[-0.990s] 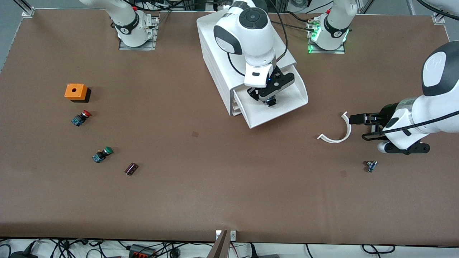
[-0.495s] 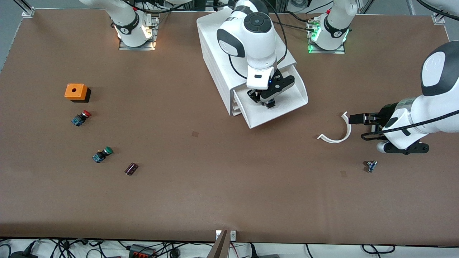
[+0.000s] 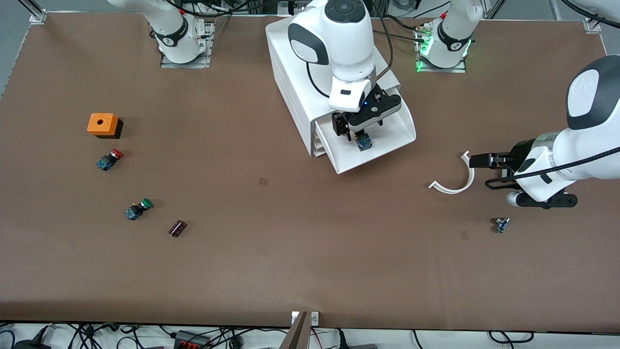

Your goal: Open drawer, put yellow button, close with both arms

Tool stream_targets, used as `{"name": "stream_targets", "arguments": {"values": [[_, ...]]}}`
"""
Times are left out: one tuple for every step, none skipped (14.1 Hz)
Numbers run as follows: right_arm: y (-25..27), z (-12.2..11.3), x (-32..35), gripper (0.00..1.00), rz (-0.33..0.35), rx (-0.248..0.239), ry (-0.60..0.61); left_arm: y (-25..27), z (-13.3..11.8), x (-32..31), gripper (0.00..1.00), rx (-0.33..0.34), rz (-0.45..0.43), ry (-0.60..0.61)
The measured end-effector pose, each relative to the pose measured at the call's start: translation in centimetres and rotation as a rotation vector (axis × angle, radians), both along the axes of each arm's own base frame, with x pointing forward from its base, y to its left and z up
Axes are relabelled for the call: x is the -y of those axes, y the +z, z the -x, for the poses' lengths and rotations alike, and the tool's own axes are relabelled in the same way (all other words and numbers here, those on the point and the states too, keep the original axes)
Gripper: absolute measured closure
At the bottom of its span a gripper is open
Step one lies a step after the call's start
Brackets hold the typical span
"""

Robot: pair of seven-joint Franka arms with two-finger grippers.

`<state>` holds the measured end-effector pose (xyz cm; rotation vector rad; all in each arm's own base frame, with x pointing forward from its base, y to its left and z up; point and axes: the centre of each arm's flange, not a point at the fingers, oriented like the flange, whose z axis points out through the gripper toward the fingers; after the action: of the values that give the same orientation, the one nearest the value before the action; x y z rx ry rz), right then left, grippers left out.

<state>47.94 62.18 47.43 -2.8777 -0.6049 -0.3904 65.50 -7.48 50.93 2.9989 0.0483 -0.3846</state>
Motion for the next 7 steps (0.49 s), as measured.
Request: {"name": "stream_targets", "arguments": {"values": [[1.2,-1.1,1.3,0.0,0.005,-0.002,-0.024,-0.1,-0.2,0.2,0.0,0.012,-0.002,0.012],[2.1,-2.5,3.1,0.0,0.018,-0.011,-0.053,-0.3,-0.3,0.5,0.0,0.022,-0.004,0.031],[2.7,-4.3,5.3,0.0,0.039,-0.029,-0.09,-0.8,-0.5,1.1,0.0,0.029,-0.008,0.062],[3.0,-6.3,7.9,0.0,0.062,-0.051,-0.134,-1.6,-0.5,2.2,0.0,0.029,-0.015,0.103],[2.9,-8.7,10.9,0.0,0.08,-0.071,-0.184,-2.7,-0.3,3.7,0.0,0.024,-0.022,0.149],[2.6,-11.0,13.9,0.0,0.095,-0.09,-0.23,-3.7,-0.2,5.3,0.0,0.023,-0.025,0.186],[2.0,-13.0,16.8,0.0,0.112,-0.113,-0.275,-4.8,0.0,7.0,0.0,0.028,-0.023,0.22]]}}
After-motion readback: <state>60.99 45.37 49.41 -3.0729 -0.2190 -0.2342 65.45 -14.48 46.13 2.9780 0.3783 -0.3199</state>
